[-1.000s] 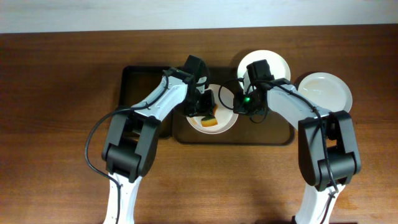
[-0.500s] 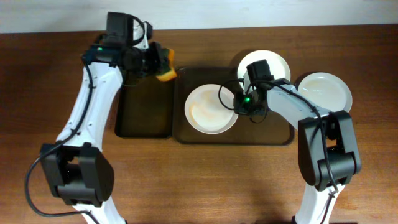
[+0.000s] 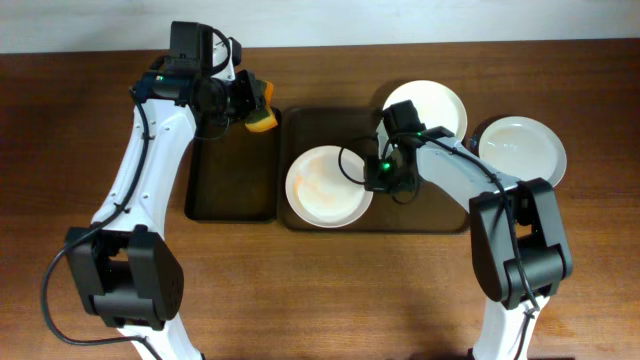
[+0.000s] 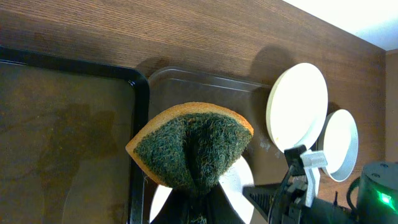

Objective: Clean dirty plates on tray and stack at the side
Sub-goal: 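Lift the sponge away with the left gripper, then lift the cleaned plate with the right gripper and carry it right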

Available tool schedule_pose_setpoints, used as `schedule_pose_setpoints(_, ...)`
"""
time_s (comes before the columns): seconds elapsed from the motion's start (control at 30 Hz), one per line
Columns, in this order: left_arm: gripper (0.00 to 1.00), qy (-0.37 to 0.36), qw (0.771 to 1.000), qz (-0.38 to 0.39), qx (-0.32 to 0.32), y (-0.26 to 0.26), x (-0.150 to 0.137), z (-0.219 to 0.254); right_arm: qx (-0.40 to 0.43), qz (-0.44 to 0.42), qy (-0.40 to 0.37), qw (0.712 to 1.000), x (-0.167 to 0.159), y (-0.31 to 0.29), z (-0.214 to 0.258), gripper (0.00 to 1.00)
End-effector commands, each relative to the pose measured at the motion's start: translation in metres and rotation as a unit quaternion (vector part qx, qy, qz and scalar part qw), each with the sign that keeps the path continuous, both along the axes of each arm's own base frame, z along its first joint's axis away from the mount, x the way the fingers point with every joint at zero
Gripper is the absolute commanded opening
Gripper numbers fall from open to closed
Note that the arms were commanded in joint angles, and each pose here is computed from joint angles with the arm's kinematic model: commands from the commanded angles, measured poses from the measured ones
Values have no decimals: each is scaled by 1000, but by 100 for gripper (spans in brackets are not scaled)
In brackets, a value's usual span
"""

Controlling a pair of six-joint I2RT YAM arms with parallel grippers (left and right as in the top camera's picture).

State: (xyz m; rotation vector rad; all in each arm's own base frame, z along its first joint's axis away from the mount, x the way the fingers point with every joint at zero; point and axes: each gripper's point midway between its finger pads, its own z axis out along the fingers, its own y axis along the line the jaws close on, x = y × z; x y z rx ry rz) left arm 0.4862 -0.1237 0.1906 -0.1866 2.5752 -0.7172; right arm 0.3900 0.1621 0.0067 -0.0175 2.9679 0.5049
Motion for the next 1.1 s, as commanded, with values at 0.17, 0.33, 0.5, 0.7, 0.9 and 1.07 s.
schedule_pose_setpoints(0.17, 0, -10, 1000, 8, 27, 9, 5, -4, -141, -51, -125, 981, 6, -60, 106, 4)
schedule_pose_setpoints(0.33, 0, -12, 998, 31, 55, 20, 9, -7, -297, -103, -199, 928, 1, -115, 160, 4)
schedule_pose_setpoints(0.5, 0, -15, 998, 31, 55, 21, 10, -6, -414, -111, -261, 865, -2, -122, 195, 4)
schedule_pose_setpoints(0.7, 0, -15, 998, 33, 58, 22, 10, -7, -486, -88, -326, 806, -11, -92, 226, 4)
schedule_pose_setpoints(0.9, 0, -14, 998, 33, 58, 22, 10, -7, -505, -82, -348, 786, -16, -82, 237, 4)
schedule_pose_setpoints(1.07, 0, -15, 998, 33, 58, 22, 10, -7, -505, -82, -348, 786, -16, -81, 237, 4)
